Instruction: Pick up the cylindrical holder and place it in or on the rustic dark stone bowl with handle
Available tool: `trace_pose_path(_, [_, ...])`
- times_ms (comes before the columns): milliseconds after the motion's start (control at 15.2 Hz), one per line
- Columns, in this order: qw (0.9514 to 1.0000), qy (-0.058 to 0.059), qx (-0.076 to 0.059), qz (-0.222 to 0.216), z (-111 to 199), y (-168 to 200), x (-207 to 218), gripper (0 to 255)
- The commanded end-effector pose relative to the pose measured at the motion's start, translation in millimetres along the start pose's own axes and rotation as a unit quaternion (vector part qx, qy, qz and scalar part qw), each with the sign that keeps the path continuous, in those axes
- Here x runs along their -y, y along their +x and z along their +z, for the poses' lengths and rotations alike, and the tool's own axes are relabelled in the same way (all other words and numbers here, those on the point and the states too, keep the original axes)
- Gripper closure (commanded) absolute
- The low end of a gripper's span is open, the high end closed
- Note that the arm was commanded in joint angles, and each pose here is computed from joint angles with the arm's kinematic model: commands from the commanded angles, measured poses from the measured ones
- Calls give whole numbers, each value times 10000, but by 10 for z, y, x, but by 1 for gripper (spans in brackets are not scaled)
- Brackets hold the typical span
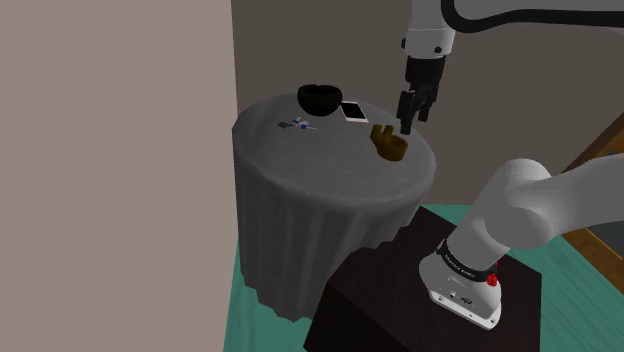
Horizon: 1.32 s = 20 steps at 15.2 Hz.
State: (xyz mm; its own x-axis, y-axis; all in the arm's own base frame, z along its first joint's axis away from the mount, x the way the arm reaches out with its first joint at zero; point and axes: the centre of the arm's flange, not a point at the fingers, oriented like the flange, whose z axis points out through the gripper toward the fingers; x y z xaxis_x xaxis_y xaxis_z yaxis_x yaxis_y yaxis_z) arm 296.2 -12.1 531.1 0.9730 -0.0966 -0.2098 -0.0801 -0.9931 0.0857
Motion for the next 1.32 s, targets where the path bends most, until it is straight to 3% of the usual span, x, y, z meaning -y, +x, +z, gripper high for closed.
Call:
trace_pose_path(0, [10000,0,0,0,0,0,0,0])
trace_pose_path(198, [9972,256,-33,695,167,289,-270,0])
trace_pose_path(462, [9851,595,-76,1614,410,614,-673,0])
trace_pose_path(660, [9696,846,-108,2294,609,808,-1000,0])
trace_pose_path(924, [9407,1173,-150,3180,900,997,-1455,0])
trace_pose_path(1254, [9401,1179,-151,3197,1110,1021,-1419,0])
